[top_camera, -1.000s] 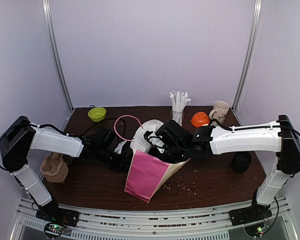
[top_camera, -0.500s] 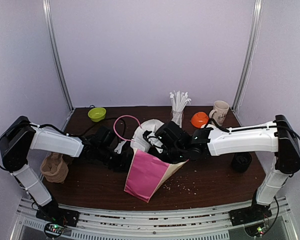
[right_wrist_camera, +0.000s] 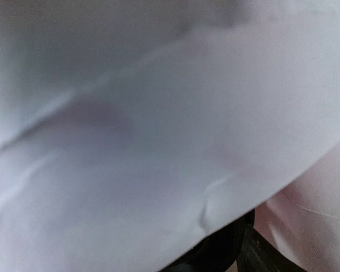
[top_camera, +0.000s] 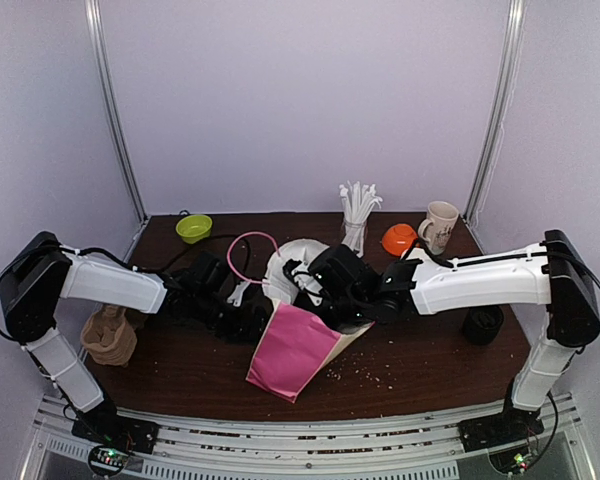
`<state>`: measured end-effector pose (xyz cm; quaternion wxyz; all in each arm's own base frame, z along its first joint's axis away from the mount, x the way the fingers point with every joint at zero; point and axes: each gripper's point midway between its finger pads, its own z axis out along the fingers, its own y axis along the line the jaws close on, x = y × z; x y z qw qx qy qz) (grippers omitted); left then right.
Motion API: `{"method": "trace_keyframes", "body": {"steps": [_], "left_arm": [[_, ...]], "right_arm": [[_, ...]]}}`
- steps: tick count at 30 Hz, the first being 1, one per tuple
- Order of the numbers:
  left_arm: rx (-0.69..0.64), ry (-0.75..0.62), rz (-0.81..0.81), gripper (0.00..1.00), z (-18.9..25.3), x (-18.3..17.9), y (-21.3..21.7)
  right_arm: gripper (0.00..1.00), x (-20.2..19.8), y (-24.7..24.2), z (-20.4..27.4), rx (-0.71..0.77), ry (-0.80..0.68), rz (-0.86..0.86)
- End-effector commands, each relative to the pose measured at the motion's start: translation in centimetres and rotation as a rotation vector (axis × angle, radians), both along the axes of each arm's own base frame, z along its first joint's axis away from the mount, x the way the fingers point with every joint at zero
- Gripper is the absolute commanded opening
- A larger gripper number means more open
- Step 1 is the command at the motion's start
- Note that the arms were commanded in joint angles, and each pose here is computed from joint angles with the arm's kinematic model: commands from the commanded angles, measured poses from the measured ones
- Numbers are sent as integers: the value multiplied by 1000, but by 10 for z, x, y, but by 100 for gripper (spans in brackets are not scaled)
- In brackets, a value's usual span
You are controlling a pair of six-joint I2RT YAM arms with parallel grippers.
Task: Pack the takeout coffee
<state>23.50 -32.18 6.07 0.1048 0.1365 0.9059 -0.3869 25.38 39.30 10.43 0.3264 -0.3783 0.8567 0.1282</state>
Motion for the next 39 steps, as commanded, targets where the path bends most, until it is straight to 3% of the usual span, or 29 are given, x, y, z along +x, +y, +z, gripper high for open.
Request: {"method": "trace_keyframes", "body": {"steps": [1,14,33,39], "left_arm": [[-31,-12,-48,69,1,-4,-10],[-38,-13,-56,69,0,-6,-10],[-14,-49,-48,72,7,-2,-6],[-5,-58,-50,73,9,-1,-5]], "right_arm": [[59,-61,-83,-137,-406,344,-14],[64,-68,-89,-147,-440,383,-19],[100,-30,-45,-36,-229,227,-82],[100,-27,-40,-11,-183,206,-83]]}}
